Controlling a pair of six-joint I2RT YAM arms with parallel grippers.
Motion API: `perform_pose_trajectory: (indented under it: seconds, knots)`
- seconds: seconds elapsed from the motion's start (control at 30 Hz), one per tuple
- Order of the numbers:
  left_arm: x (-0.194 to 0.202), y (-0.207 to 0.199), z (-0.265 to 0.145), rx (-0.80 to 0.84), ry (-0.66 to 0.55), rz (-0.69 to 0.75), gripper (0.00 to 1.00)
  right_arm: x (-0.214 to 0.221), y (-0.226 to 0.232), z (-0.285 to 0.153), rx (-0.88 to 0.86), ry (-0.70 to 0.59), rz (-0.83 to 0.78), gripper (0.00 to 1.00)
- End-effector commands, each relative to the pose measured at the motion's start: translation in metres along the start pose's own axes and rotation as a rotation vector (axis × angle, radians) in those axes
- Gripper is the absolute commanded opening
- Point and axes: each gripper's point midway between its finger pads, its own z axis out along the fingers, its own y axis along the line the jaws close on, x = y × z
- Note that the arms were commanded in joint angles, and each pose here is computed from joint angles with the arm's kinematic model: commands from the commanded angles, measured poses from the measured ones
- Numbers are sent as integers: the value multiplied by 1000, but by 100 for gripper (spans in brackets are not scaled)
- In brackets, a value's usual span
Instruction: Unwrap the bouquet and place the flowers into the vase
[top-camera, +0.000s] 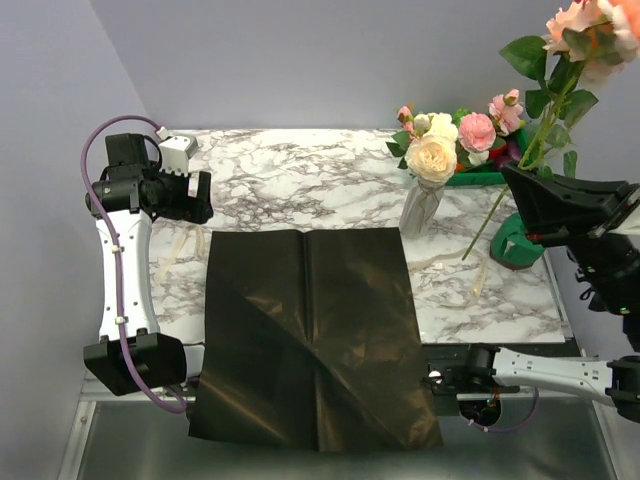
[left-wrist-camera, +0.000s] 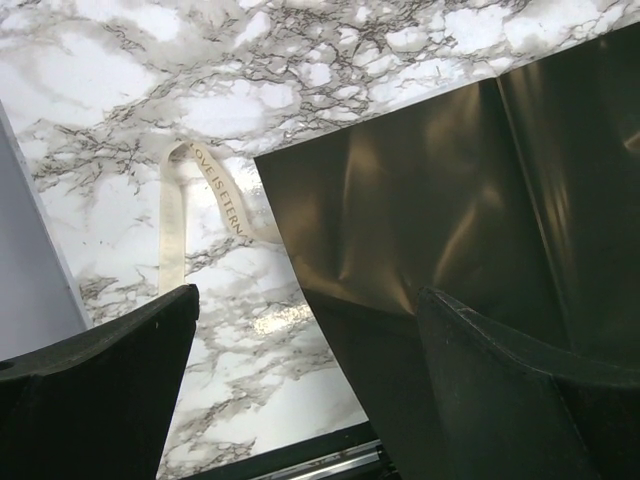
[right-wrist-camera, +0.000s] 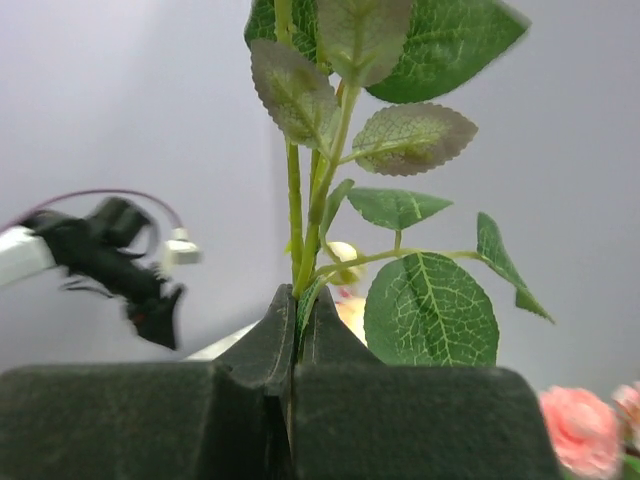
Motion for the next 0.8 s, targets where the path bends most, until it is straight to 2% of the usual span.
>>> perform_pose_trajectory:
  seconds: [0.0,0.03,0.07,0.1,0.13,0.27,0.3,0.33,0.67,0.77]
  knots:
    - [-6,-6,-2,42,-14,0,99,53,-44,-10,281,74,-193,1]
    - [-6,-6,-1,45,-14,-1,99,44,-56,-11,359,15,-188,1]
    - [-6,-6,1,51,-10,-5,99,63,-52,-9,363,30,-239,1]
    - [-6,-6,2,54,-8,-9,99,61,-55,-8,376,12,-302,1]
    - [-7,-6,3,54,-9,-10,99,49,-58,-7,407,-52,-289,1]
    - [-8,-5,7,63,-9,-22,99,48,-69,12,459,-88,-384,1]
    - [-10,-5,8,65,-13,-23,99,43,-72,18,470,-111,-353,1]
    - [-11,-4,8,64,-14,-23,99,46,-81,23,479,-93,-388,1]
    - [-11,3,14,47,2,-8,99,98,-127,64,488,-30,-315,1]
    - [-12,6,18,48,8,-5,99,106,-138,70,492,-62,-302,1]
